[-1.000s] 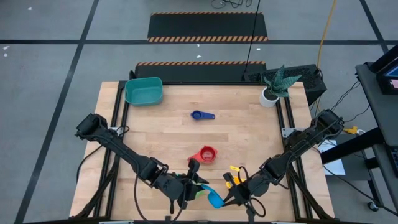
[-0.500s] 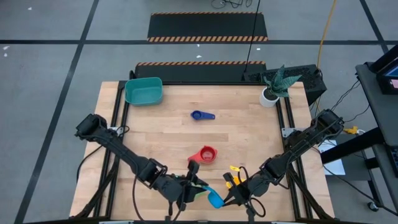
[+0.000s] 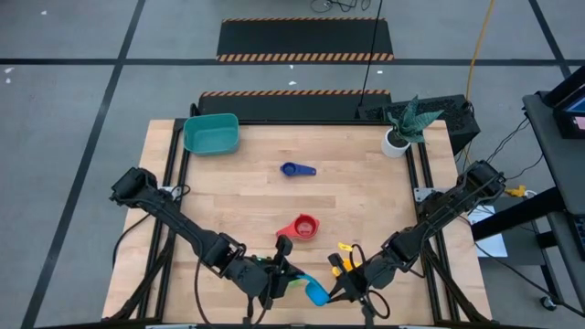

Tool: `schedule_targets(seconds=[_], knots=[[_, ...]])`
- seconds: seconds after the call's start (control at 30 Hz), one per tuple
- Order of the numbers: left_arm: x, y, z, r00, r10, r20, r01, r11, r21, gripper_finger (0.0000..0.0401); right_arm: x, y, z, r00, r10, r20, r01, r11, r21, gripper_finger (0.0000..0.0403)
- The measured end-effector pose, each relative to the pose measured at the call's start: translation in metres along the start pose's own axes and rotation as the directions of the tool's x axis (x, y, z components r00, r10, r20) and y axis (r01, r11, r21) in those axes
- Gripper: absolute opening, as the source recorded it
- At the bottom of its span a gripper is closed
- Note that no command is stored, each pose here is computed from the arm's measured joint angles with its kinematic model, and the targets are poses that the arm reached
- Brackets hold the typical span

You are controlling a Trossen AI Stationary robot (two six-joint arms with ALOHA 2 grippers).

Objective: Nest measuring cups in basket
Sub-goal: Stack the light blue measuring cup on top of the red measuring cup

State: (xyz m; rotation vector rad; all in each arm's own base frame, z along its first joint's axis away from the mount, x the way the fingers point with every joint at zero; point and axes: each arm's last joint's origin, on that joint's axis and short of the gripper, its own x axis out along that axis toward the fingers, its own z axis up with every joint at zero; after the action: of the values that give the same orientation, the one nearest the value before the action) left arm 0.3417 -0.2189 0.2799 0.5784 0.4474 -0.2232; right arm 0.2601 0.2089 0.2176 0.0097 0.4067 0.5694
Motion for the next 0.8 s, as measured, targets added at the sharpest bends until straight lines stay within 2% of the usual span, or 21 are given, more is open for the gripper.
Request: schedule_targets(seconds=[0.2, 0.47, 0.6, 0.8], knots=[[-0.007, 0.002, -0.001, 0.999, 0.012, -0.040, -0.012, 1.000, -0.013, 0.0009, 0.000, -0.001, 0.001, 1.000, -0.017, 0.008, 0.016, 0.997, 0.074, 0.0049], [-0.030, -0.007, -0.005, 0.984, 0.089, -0.154, -0.086, 0.996, 0.026, 0.0007, -0.002, -0.006, 0.000, 0.983, -0.184, 0.012, 0.183, 0.980, 0.082, 0.0106], [-0.040, -0.014, -0.011, 0.956, 0.180, -0.233, -0.161, 0.982, 0.095, 0.0005, -0.008, -0.009, 0.001, 0.960, -0.280, -0.003, 0.279, 0.956, 0.090, 0.0119], [-0.043, -0.018, -0.022, 0.930, 0.222, -0.293, -0.193, 0.973, 0.126, 0.0009, -0.021, -0.011, 0.003, 0.935, -0.353, -0.044, 0.356, 0.921, 0.158, 0.0119]])
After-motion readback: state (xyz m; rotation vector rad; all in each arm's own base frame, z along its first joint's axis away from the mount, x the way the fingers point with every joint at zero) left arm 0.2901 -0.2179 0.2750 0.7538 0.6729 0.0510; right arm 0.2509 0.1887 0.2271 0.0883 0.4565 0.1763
